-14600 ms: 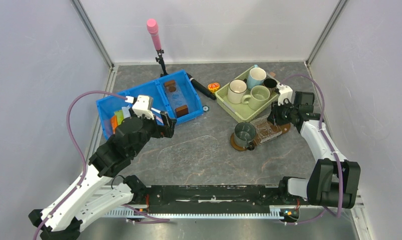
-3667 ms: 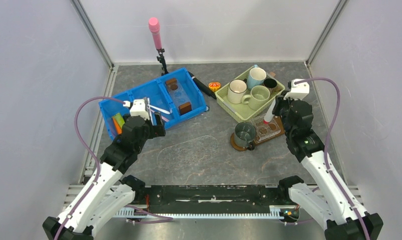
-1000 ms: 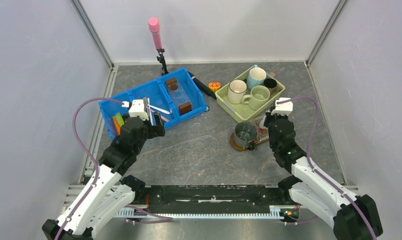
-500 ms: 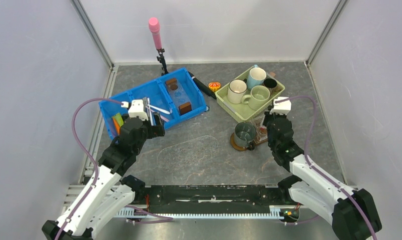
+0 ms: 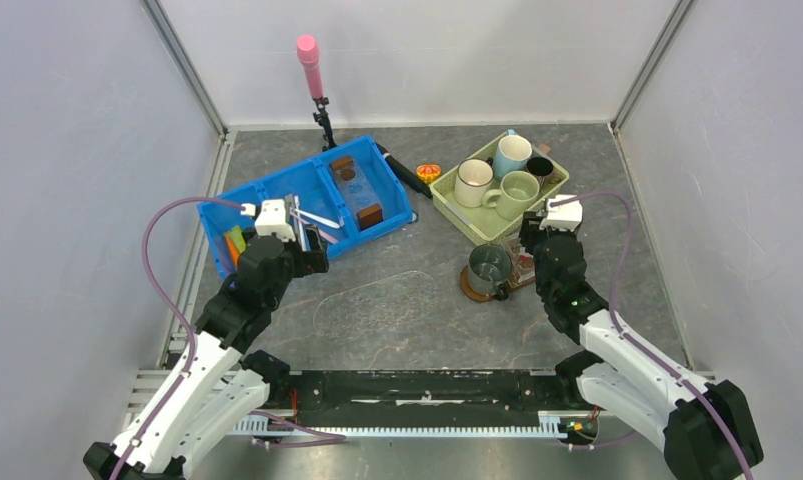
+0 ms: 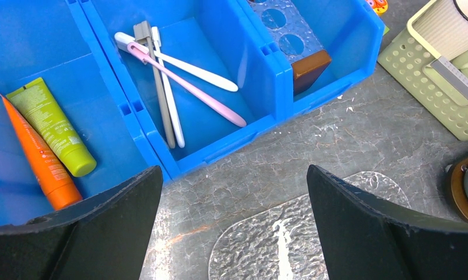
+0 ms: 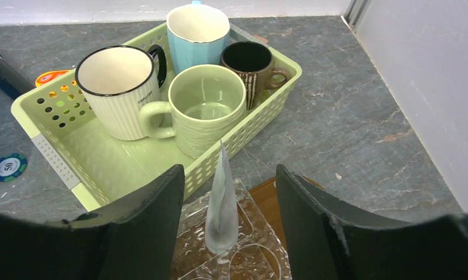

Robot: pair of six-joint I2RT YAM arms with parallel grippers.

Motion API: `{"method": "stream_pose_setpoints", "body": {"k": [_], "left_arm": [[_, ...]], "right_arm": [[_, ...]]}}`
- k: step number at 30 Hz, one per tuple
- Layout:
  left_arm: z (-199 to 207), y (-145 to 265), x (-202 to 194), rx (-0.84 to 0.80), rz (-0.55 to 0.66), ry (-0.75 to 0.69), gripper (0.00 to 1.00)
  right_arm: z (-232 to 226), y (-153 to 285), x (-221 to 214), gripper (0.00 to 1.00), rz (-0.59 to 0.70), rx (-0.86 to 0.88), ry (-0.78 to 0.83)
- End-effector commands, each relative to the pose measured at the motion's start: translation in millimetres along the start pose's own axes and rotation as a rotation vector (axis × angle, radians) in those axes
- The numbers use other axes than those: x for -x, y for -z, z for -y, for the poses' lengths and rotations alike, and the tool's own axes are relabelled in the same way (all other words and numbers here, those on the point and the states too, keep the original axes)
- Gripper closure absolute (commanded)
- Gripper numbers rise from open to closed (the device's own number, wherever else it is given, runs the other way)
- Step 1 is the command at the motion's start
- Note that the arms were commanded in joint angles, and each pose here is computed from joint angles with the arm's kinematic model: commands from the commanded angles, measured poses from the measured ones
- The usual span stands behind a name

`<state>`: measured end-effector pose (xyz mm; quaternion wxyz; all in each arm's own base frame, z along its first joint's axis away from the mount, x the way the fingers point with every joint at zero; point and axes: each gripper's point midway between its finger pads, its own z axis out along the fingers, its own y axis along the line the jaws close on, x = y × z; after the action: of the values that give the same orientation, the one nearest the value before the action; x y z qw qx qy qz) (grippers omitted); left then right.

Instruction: Prepare toiletry sets of a toothbrush and toothpaste on the tray

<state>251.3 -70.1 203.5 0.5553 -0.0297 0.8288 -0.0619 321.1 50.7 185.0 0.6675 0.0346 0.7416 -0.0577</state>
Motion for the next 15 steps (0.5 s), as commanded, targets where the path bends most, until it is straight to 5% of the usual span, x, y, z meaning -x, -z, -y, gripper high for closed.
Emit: {"method": "stream_pose_setpoints", "body": {"k": [1,6,15], "left_arm": [[-2,0,9,0.005,0.041,-0.010,0.00],[-1,0,10,0.005,0.044,0.007,0.00],[-9,-4,20,0.102,0.006,0.035,0.01]], "right_arm": [[4,3,23,0.30,0.049,-0.020,-0.041],[7,8,50,0.03,0.077,-0.020,-0.044],[15,20,116,0.02,0.072,-0.018,0.026]]}}
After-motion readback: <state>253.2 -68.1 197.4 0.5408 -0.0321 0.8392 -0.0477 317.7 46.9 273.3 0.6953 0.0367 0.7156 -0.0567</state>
